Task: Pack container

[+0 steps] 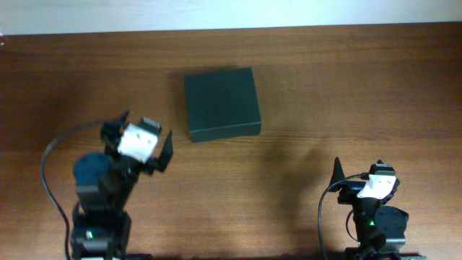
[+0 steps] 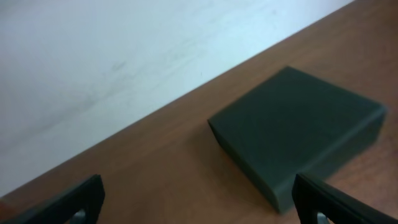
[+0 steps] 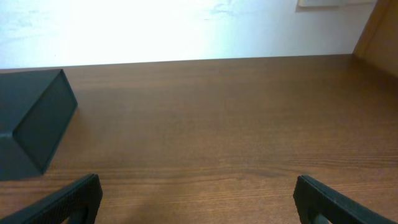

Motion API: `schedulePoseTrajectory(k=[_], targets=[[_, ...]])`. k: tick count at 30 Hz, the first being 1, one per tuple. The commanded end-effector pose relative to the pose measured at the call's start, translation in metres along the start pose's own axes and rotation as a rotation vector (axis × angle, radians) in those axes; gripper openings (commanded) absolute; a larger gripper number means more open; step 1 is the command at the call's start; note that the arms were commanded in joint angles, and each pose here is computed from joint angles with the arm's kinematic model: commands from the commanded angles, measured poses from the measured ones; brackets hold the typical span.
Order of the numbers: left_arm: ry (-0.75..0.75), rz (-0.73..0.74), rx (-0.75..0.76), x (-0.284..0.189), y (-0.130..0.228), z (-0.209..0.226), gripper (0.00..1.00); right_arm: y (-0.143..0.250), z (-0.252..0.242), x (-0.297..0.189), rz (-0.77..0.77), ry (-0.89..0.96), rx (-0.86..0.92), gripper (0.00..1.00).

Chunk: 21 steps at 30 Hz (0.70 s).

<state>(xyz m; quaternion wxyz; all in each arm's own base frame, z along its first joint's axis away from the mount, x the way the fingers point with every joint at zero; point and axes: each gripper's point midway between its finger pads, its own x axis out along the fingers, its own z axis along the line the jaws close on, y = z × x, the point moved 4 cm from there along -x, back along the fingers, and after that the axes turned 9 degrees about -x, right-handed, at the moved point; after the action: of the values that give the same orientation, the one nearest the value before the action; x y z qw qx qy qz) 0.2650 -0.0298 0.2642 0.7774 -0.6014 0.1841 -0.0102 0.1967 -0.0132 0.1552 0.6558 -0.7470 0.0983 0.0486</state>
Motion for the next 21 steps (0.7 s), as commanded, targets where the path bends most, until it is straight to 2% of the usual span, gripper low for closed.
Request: schedulePoseTrajectory(k=[1, 10, 21], targets=[[-0.002, -0.02, 0.007, -0.01, 0.028, -0.012, 0.99, 0.002, -0.003, 0.0, -0.001, 0.02, 0.007, 0.99], [-0.008, -0.02, 0.007, -0.022, 0.08, -0.03, 0.99, 0.002, -0.003, 0.0, -0.001, 0.02, 0.006, 0.99], [-0.032, -0.1, 0.028, -0.03, 0.108, -0.04, 0.99, 0.002, -0.003, 0.0, -0.001, 0.02, 0.007, 0.99]])
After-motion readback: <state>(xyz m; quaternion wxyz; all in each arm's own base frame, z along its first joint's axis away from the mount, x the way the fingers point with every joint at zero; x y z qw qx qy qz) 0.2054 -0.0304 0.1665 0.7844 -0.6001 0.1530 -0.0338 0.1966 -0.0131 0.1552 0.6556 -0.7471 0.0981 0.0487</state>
